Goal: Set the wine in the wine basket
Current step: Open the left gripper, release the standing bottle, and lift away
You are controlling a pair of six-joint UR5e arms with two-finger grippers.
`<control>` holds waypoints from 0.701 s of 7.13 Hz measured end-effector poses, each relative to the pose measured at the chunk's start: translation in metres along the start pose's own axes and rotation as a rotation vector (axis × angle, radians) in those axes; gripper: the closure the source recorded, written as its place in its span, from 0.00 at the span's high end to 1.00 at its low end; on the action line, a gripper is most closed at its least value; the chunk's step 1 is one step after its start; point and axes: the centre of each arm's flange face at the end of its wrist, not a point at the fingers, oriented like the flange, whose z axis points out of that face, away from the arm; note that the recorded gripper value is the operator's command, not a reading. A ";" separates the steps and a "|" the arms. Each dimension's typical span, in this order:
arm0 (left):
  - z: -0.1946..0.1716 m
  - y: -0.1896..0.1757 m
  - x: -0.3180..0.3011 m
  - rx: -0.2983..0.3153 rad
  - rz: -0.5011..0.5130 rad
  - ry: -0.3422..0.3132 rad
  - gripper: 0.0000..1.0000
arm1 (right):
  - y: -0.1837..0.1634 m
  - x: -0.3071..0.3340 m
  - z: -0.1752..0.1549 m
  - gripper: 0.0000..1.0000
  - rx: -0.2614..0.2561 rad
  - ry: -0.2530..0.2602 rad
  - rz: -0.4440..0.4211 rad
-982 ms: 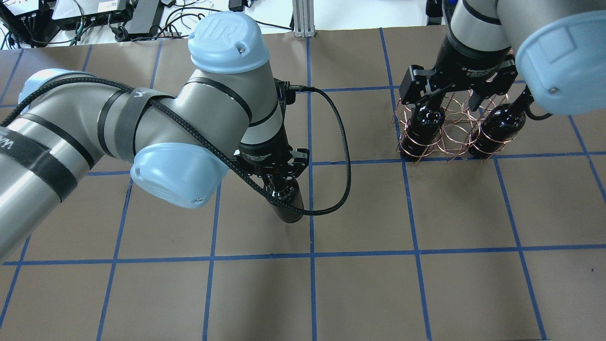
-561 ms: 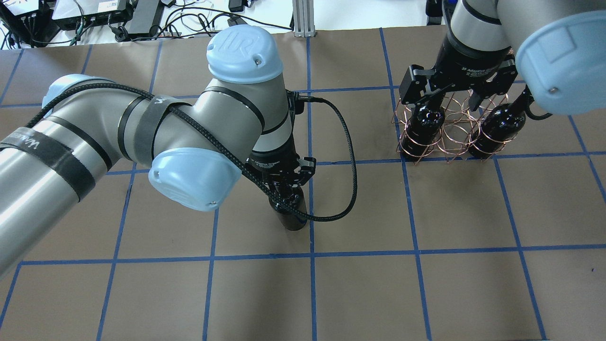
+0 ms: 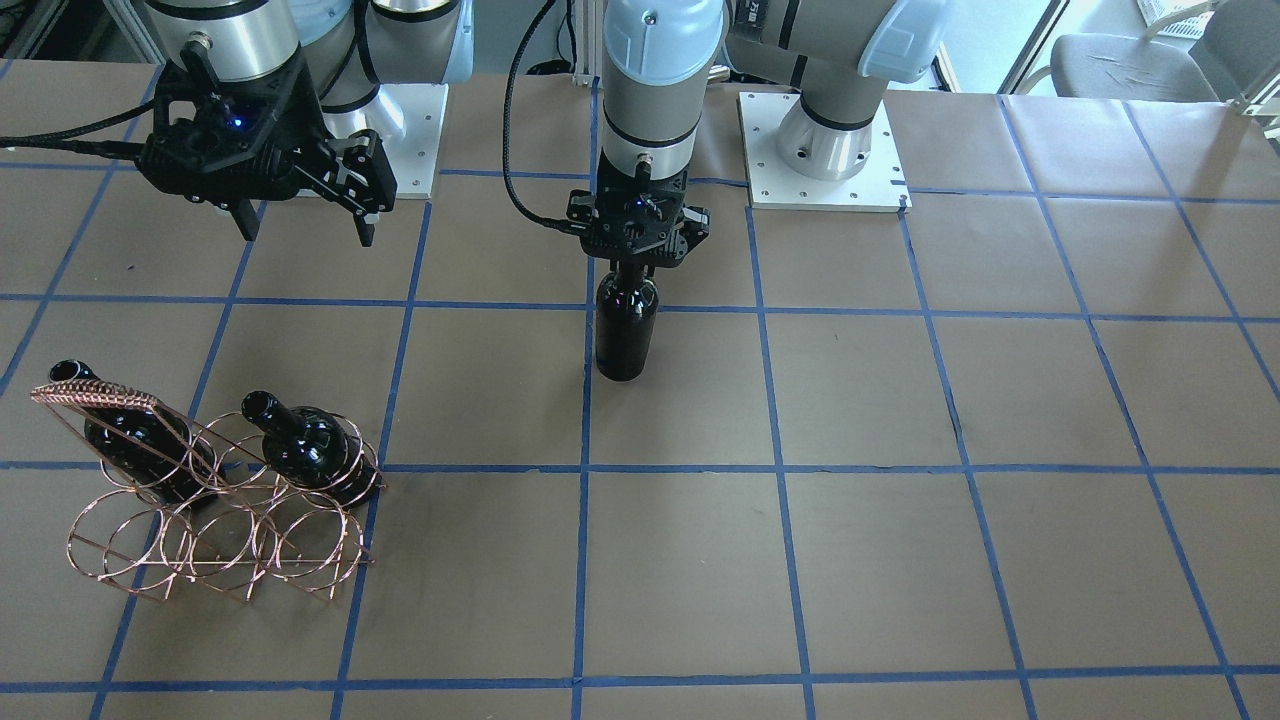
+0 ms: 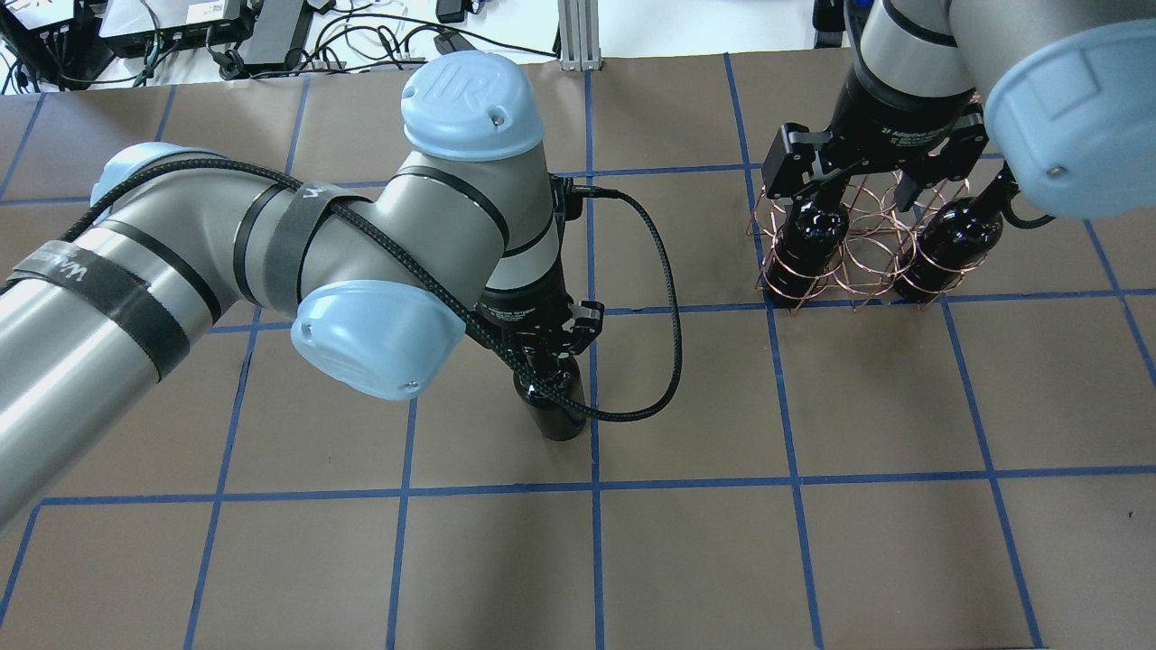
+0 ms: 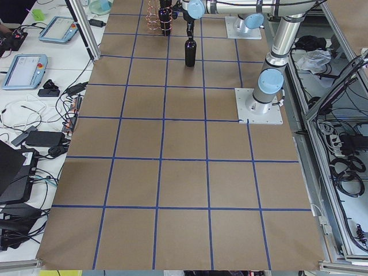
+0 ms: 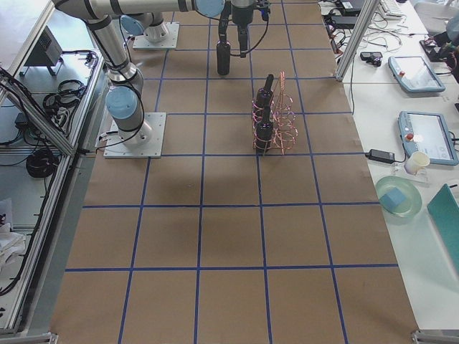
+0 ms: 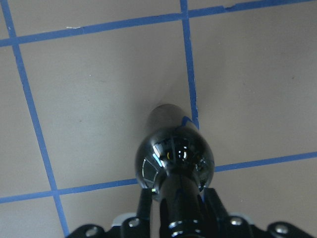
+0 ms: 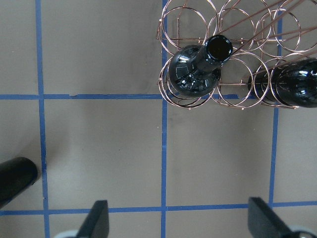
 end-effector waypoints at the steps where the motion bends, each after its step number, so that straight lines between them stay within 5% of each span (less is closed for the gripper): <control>1: -0.003 0.000 -0.001 0.005 -0.001 0.001 1.00 | 0.000 0.000 0.000 1.00 0.000 0.000 0.000; 5: -0.074 -0.010 -0.021 0.099 -0.040 0.013 1.00 | 0.000 -0.001 0.000 1.00 0.001 -0.004 -0.001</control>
